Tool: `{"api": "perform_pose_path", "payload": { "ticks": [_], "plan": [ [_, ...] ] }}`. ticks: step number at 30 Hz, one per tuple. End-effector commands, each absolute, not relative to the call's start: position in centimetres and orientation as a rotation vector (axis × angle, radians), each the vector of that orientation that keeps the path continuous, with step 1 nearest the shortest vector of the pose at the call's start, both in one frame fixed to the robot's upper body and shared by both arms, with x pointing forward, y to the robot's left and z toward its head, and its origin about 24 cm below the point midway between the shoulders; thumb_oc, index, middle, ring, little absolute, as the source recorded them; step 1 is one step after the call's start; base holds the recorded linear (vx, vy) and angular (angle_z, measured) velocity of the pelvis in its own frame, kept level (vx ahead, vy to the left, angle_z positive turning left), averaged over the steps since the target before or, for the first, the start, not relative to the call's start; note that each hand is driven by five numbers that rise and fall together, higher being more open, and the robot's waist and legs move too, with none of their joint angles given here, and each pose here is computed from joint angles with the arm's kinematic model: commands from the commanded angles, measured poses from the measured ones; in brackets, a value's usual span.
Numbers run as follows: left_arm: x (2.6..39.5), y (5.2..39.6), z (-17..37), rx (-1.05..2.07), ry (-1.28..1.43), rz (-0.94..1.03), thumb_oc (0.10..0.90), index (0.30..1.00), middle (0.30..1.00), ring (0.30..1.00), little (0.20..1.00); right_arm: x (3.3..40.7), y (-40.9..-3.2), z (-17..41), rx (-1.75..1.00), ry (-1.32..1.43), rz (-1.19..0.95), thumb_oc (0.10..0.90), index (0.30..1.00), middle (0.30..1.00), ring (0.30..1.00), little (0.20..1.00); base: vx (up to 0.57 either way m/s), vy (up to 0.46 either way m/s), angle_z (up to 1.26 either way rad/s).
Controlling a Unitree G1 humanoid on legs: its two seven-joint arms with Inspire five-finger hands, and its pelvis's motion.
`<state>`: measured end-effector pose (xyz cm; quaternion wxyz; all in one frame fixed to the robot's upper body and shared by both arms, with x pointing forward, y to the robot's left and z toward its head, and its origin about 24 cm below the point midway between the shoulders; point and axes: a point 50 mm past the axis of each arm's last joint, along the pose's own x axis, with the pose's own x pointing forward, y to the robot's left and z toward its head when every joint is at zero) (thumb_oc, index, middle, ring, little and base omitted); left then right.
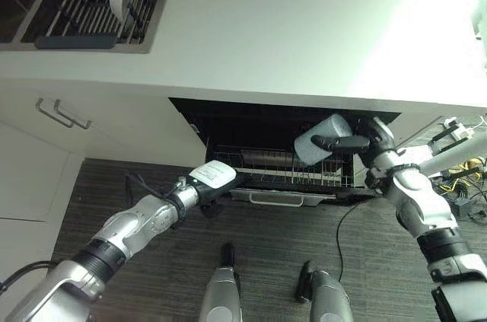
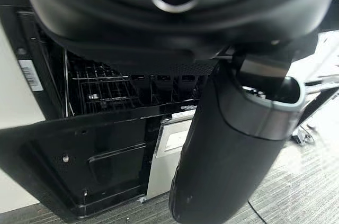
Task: Place the dishes in the dishwasher.
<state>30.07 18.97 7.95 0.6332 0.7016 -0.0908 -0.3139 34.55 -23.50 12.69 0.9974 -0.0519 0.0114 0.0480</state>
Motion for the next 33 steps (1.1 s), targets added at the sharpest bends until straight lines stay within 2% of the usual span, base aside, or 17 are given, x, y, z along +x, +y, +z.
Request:
{"api": "perform_pose_path", "payload": {
  "ticks": [1,7,16,23,33],
  "plan": [
    [31.0,17.6,13.5,1.645,-0.43,-0.678,0.8,0.9,0.9,0.9,0.9,36.0,-24.4,19.6,-0.208,-0.187,0.082,0.4,0.3,0.3,0.3,0.3,-0.02,-0.012,0.05],
    [31.8,16.1,17.7,1.718,-0.55,-0.704,0.8,0.9,0.9,0.9,0.9,38.2,-25.6,21.3,-0.426,-0.125,0.032,0.4,0.3,0.3,0.3,0.3,-0.1,-0.011,0.12],
    [32.4,15.4,19.7,1.765,-0.609,-0.661,0.8,0.9,0.9,0.9,0.9,39.5,-25.2,20.5,-0.409,-0.07,0.041,0.4,0.3,0.3,0.3,0.3,-0.05,0.042,0.03],
    [32.8,15.0,20.0,1.817,-0.641,-0.624,0.8,0.9,0.9,0.9,0.9,40.4,-22.7,20.0,-0.466,-0.073,0.055,0.4,0.3,0.3,0.3,0.3,-0.06,0.053,0.01],
    [32.7,14.9,19.5,1.8,-0.651,-0.608,0.8,0.9,0.9,0.9,0.9,40.2,-21.1,18.7,-0.898,-0.085,0.176,0.4,0.3,0.3,0.3,0.3,-0.01,0.016,0.0]
  ]
}}
